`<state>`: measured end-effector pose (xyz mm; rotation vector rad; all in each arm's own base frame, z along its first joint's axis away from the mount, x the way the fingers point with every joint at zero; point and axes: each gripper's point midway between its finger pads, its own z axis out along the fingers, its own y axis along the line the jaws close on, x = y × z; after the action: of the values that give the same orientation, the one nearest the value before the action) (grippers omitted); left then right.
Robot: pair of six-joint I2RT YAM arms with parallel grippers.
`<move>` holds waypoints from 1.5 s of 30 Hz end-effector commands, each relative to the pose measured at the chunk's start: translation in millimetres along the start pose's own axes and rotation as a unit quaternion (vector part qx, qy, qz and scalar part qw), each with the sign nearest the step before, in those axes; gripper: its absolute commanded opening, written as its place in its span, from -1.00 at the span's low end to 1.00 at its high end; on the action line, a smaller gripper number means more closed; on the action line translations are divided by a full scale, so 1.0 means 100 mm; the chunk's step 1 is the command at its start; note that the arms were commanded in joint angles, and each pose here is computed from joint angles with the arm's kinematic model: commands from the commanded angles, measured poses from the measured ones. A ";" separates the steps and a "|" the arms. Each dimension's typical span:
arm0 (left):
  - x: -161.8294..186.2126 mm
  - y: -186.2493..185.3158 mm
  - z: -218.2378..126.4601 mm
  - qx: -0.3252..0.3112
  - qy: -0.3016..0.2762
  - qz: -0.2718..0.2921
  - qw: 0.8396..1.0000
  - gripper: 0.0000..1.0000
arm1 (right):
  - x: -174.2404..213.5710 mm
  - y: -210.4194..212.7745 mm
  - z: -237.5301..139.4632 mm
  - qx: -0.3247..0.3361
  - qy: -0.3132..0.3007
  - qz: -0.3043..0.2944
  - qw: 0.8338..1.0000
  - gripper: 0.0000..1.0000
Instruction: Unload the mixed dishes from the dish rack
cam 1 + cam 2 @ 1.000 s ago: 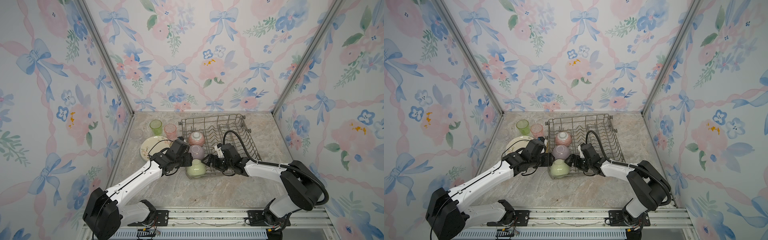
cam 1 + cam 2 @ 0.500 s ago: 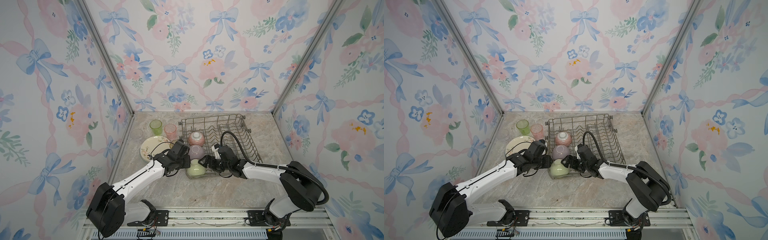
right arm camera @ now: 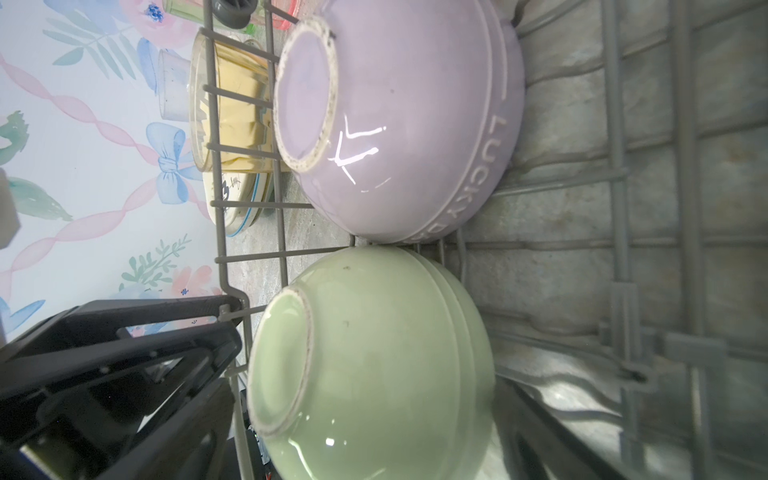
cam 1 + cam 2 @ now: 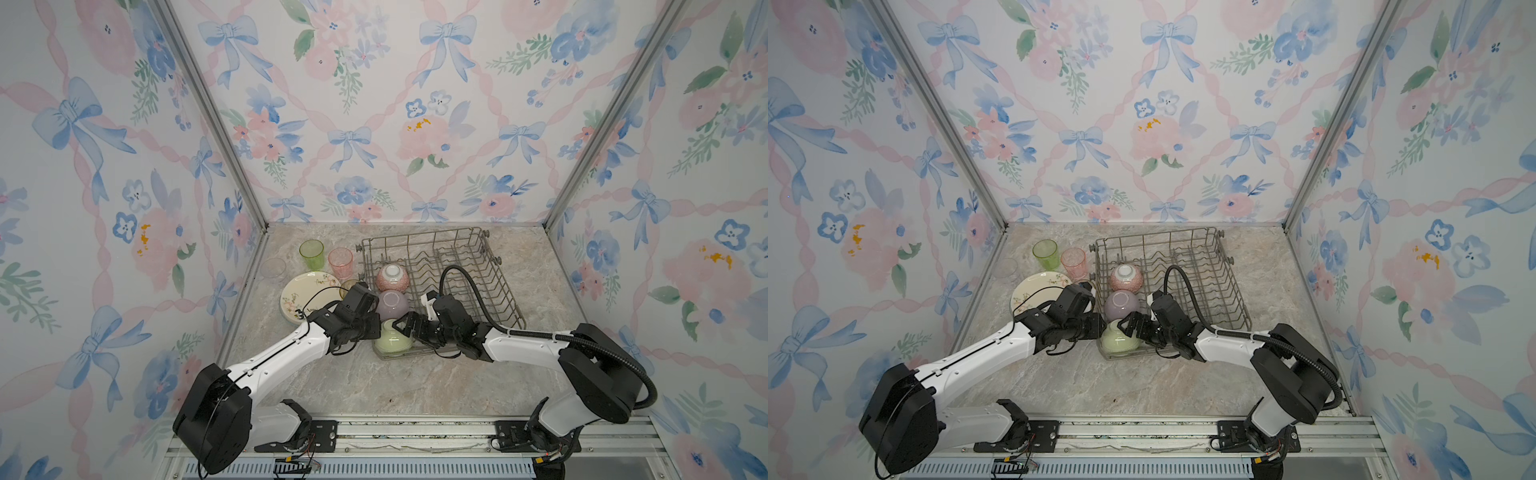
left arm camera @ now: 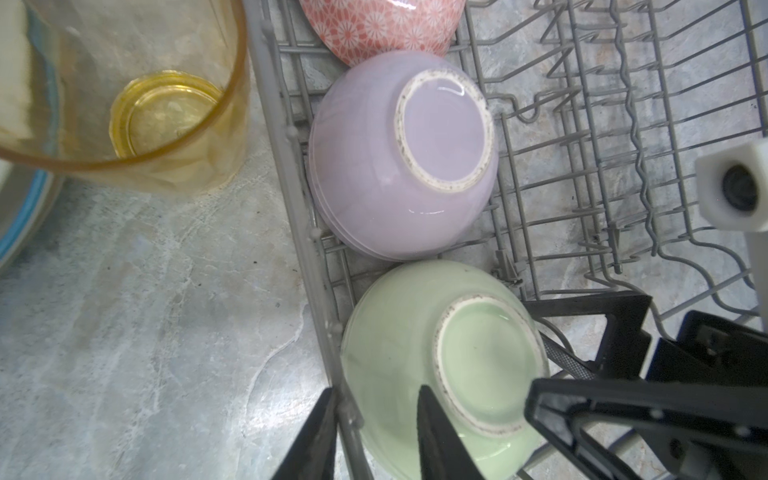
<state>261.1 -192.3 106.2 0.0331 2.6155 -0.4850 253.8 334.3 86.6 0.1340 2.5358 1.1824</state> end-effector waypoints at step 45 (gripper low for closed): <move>0.07 0.02 0.09 0.010 0.012 0.008 1.000 -0.43 | 0.07 0.14 0.03 0.004 0.014 0.016 1.000 0.66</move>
<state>260.2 -190.5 97.1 0.0369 2.6352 -0.4789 252.1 342.8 87.5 0.2097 2.5911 1.1930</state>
